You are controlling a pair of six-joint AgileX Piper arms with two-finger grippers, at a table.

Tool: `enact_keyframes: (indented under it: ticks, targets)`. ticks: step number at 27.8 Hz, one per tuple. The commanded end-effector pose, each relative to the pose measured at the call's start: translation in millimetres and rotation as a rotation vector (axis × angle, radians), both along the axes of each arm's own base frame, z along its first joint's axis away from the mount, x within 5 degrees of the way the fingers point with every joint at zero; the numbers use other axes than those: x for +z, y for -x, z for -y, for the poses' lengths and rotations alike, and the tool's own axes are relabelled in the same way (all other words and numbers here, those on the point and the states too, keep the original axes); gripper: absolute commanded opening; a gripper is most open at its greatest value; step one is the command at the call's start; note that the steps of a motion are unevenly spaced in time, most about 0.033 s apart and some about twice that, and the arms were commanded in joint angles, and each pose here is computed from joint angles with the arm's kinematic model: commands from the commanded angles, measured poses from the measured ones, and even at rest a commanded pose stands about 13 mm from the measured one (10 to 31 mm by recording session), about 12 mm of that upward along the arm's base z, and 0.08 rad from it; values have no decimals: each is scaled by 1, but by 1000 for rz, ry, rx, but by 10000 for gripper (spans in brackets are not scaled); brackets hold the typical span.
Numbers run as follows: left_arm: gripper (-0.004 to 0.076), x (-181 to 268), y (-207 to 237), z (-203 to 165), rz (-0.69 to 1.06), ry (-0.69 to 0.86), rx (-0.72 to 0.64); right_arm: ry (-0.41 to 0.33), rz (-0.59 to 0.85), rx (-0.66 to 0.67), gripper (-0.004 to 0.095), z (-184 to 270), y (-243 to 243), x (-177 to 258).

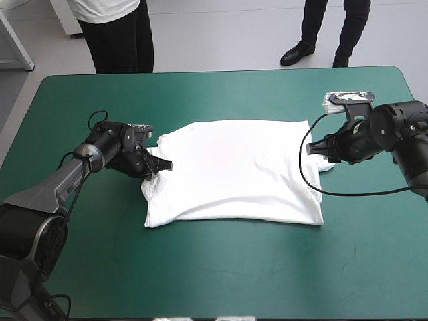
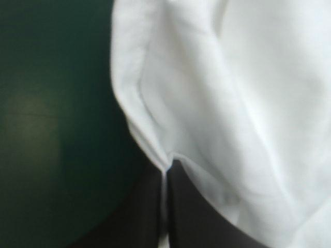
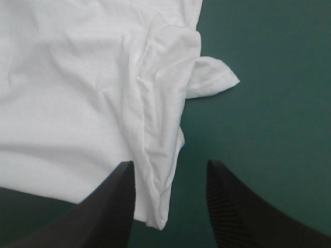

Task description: Fold the cloth

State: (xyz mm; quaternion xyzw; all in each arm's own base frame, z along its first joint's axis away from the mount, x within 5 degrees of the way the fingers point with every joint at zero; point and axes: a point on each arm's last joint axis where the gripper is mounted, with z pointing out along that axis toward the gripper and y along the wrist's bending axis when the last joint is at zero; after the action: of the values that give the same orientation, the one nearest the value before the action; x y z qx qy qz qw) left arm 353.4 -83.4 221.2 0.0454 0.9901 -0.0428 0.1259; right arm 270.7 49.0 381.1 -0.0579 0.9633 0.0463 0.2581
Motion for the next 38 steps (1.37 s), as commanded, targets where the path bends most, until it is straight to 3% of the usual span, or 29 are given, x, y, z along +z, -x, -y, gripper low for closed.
enact_keyframes:
  ticks: [1,6,14,23,30,34,38]
  targets:
    - [-10,55,-1,18,173,48,-45,-10,91,-7,414,3,4,18]
    - [-10,101,-9,31,304,31,-94,-10,89,-7,414,3,4,18]
    - [-10,103,-5,55,302,90,-162,-10,89,-7,414,3,4,18]
    - [-10,57,-10,92,188,61,-258,14,93,-10,414,5,3,18]
    - [-6,18,-17,100,58,41,-264,24,95,-11,414,6,3,18]
    - [90,18,-16,103,49,59,-311,24,95,-11,414,6,3,18]
    - [320,28,-10,107,40,116,-359,24,97,-11,414,6,3,18]
